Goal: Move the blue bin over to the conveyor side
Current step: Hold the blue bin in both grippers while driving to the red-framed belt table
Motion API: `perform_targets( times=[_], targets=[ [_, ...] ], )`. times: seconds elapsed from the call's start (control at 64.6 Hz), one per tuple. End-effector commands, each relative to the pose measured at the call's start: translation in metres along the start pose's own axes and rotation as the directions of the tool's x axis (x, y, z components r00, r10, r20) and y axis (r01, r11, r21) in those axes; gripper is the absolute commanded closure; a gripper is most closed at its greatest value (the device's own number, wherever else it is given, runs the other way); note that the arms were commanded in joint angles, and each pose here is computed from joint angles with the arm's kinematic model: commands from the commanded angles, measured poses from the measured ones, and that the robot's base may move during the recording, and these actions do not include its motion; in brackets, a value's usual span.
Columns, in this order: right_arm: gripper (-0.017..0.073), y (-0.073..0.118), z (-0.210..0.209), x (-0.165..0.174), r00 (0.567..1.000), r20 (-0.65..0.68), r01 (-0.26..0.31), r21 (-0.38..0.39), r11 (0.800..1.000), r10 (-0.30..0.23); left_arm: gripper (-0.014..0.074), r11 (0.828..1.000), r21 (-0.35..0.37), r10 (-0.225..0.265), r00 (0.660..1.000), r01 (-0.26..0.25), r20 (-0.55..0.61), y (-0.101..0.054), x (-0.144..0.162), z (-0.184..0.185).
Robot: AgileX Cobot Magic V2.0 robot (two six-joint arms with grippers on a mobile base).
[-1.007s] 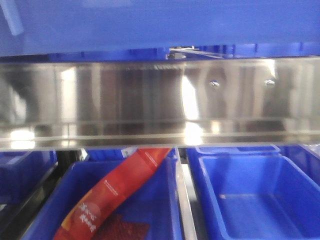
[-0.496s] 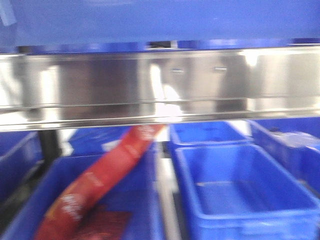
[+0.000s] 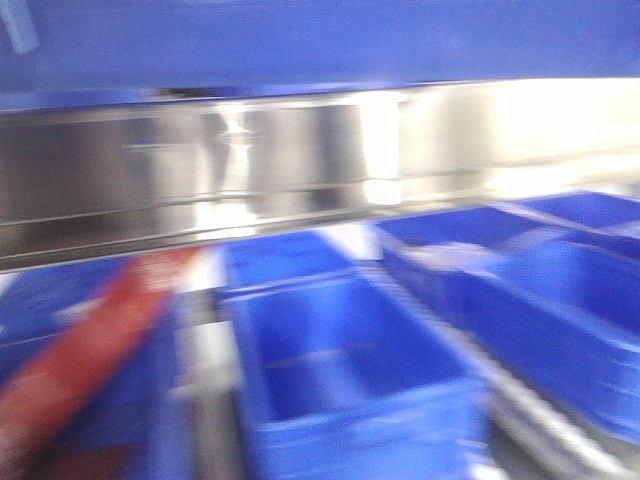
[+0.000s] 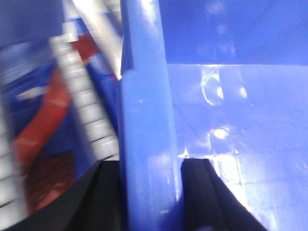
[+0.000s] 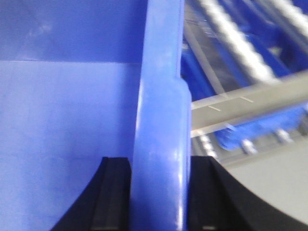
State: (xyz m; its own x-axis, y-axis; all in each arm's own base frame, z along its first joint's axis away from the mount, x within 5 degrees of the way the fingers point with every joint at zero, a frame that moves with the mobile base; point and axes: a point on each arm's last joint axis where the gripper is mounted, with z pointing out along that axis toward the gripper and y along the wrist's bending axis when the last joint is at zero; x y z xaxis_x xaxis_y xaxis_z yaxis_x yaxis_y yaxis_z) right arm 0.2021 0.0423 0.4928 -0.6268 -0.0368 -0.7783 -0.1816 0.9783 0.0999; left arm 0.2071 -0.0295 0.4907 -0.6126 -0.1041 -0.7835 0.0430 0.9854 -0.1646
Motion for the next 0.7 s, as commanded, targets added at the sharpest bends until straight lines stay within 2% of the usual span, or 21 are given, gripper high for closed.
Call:
perform_targets(
  times=[0.0,0.682],
  targets=[
    [0.0639,0.0008,-0.0136,-0.0100,0.990,0.139,0.016,-0.001,1.000,-0.015,0.0612,0.999,0.049,0.008,0.992,-0.014,0.122,-0.0058,-0.0091,-0.0128],
    [0.0639,0.0009,-0.0136,-0.0100,0.990,0.139,0.015,-0.003,1.000,-0.015,0.0612,0.998,0.059,0.005,0.978,-0.018,0.209,-0.0068,-0.0170,-0.0142]
  ],
)
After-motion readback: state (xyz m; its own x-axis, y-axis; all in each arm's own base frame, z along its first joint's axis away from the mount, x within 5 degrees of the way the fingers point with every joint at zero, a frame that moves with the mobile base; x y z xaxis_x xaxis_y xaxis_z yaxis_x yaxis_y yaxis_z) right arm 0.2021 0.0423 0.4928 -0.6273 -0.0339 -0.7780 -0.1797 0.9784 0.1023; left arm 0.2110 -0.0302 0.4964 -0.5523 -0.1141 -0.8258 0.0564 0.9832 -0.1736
